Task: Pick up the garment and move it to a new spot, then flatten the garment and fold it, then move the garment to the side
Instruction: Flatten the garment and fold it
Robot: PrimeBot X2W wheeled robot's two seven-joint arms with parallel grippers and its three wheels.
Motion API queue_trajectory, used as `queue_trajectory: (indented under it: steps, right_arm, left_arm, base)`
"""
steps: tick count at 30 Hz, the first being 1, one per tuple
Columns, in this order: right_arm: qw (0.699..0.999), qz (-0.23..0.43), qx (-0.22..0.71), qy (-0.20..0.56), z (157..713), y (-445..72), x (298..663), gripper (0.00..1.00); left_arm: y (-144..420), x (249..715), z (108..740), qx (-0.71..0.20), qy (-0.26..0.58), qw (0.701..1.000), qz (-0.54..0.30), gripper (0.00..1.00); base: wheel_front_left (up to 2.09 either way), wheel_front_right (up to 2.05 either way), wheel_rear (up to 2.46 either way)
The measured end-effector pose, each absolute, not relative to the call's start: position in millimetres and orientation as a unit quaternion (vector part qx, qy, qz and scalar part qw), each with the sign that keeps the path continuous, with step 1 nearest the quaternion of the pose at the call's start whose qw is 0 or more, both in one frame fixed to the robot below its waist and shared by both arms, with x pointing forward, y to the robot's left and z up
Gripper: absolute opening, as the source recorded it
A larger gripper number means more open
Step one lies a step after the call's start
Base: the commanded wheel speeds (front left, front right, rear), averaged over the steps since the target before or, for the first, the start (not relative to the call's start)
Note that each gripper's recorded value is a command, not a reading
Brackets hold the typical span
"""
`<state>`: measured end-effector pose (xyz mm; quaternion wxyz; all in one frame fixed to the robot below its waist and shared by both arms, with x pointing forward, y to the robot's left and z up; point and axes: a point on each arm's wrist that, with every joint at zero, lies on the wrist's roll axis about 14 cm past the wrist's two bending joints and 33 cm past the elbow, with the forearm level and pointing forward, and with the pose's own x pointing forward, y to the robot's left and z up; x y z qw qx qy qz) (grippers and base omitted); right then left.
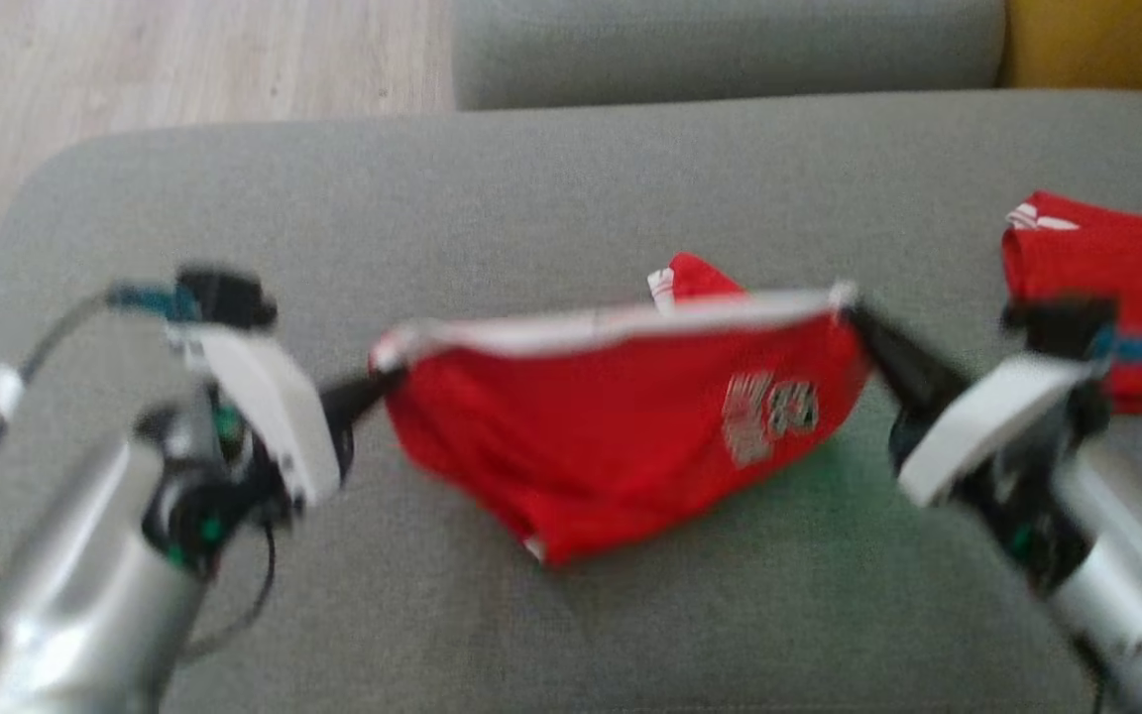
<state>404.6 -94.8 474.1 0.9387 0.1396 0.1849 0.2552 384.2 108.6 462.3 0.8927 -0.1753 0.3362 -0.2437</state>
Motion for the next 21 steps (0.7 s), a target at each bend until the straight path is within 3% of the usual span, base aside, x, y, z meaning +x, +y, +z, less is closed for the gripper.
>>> queue_trajectory:
  steps: [11, 15, 21]
  right_arm:
    - [0.957, 0.269, 0.102, 0.04, 594, -105, 539, 0.0]
    - [0.965, 0.251, 0.079, -0.017, 627, -115, 599, 0.0]
    - [0.965, 0.227, 0.061, -0.118, 690, -132, 629, 0.0]
  left_arm:
    - [89, 527, 539, -0.102, 0.241, 0.933, -0.246, 0.0]
    - [87, 603, 579, -0.092, 0.174, 0.954, -0.224, 0.0]
    - [82, 646, 628, -0.09, 0.091, 0.969, -0.211, 0.0]
  base:
    - [0.0, 0.0, 0.0]
    - [0.0, 0.0, 0.0]
    - [0.0, 0.0, 0.0]
